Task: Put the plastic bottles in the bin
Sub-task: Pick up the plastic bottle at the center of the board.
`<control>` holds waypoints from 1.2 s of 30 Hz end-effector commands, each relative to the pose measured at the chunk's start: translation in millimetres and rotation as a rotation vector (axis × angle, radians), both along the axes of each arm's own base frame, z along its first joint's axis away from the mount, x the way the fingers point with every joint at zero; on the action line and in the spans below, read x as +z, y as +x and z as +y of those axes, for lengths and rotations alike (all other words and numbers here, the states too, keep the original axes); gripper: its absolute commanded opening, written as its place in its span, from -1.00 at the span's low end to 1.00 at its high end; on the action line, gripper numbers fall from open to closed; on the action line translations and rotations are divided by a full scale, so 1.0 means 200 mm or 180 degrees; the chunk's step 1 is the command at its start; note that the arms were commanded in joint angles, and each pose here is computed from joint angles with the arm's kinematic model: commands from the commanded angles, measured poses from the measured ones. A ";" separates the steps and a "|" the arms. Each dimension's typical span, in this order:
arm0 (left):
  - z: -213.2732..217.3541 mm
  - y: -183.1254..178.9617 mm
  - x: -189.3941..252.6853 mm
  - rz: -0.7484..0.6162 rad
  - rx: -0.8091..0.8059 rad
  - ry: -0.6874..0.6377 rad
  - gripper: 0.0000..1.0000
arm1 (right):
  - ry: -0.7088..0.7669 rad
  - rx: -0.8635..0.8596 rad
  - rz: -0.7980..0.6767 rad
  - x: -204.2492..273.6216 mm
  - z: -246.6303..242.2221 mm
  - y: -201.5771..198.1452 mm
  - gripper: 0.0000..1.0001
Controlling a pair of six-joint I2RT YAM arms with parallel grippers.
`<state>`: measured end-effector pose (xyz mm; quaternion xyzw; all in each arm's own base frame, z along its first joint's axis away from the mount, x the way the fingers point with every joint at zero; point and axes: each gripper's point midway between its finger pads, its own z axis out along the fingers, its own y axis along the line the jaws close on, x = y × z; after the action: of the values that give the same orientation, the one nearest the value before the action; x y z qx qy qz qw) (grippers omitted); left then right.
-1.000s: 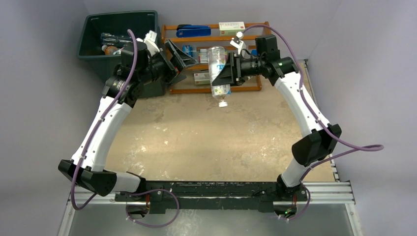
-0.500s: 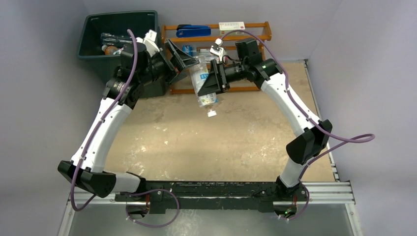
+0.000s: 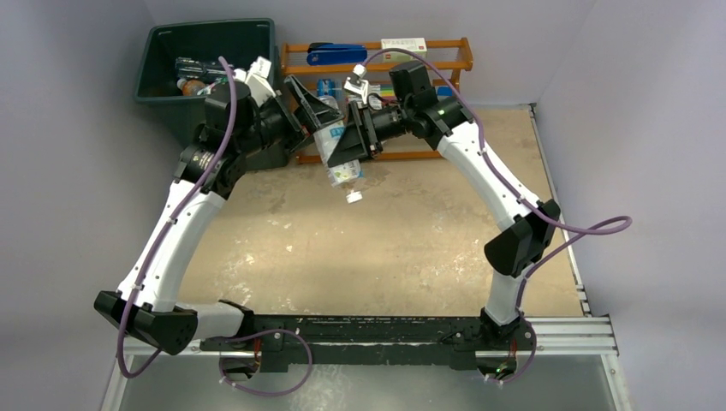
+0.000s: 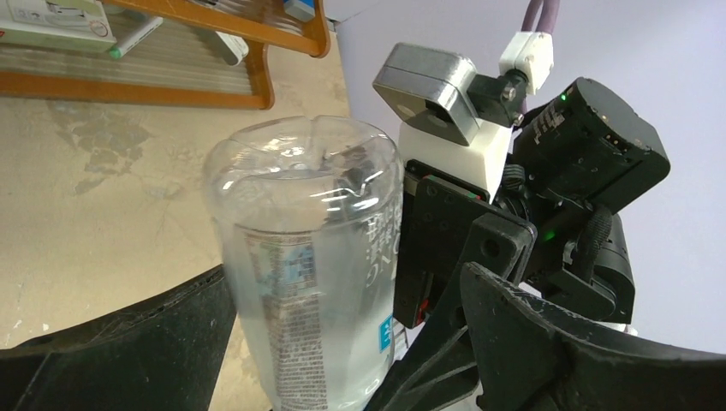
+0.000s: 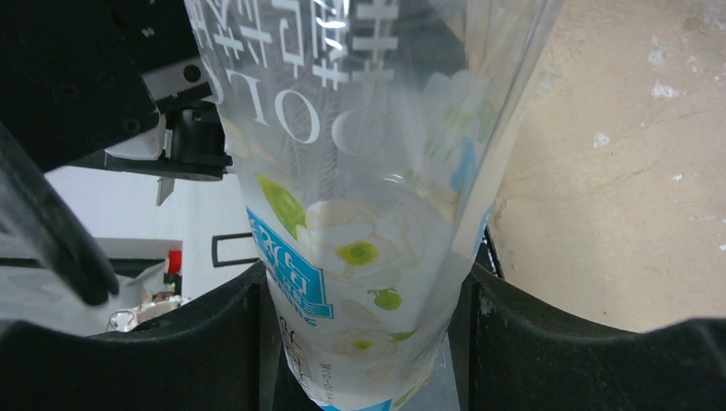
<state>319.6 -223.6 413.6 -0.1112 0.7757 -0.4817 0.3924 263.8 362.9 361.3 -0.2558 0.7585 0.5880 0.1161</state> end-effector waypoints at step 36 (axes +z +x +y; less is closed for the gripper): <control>0.49 0.66 0.27 -0.0541 0.1015 0.0449 -0.14 | -0.0033 -0.1603 -0.0295 0.24 -0.57 0.16 1.00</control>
<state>435.0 -138.8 427.8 -0.1671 0.7816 -0.3682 0.4749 300.6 261.3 398.1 -0.1105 0.8028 0.5260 0.2580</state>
